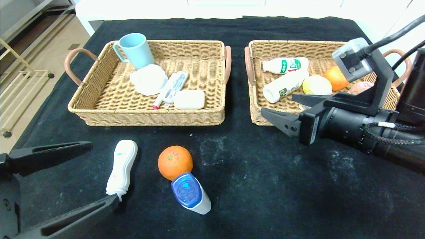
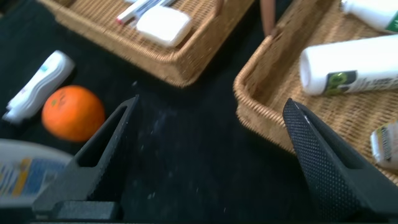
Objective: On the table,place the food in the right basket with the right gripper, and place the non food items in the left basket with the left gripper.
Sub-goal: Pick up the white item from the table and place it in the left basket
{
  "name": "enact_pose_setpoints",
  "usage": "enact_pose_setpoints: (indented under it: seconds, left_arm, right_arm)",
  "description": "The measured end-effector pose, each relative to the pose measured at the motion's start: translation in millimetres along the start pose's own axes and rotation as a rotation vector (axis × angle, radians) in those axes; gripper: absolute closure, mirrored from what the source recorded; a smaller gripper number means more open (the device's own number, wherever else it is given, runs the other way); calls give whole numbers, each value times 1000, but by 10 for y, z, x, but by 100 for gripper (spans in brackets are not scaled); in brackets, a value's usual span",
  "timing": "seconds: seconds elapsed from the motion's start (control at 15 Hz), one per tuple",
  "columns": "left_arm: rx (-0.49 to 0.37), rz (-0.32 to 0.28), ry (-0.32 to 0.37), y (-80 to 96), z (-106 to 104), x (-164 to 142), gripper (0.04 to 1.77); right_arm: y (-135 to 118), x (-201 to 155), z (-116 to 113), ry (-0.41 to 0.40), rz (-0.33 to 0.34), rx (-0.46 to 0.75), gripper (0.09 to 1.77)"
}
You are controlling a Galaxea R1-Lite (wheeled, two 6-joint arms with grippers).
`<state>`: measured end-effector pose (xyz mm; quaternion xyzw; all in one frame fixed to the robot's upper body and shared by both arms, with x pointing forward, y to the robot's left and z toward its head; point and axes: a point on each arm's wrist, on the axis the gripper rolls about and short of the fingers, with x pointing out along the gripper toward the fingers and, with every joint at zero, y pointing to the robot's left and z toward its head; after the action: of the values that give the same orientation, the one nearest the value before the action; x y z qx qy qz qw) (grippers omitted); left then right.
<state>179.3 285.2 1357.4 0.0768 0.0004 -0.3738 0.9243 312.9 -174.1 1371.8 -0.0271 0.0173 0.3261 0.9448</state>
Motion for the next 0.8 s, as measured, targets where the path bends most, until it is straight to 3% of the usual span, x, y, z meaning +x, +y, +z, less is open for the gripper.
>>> enact_pose_setpoints:
  seconds: [0.33,0.6,0.8]
  left_arm:
    - [-9,37,30,36,-11,76,9]
    - [-19,66,71,68,-53,162,9]
    - [-20,139,107,113,-59,240,9]
  right_arm:
    - [-106,-288,-258,54,168,-8,18]
    - [-167,-363,-408,-32,210,-19,17]
    - [-179,-369,-597,-41,236,-18,16]
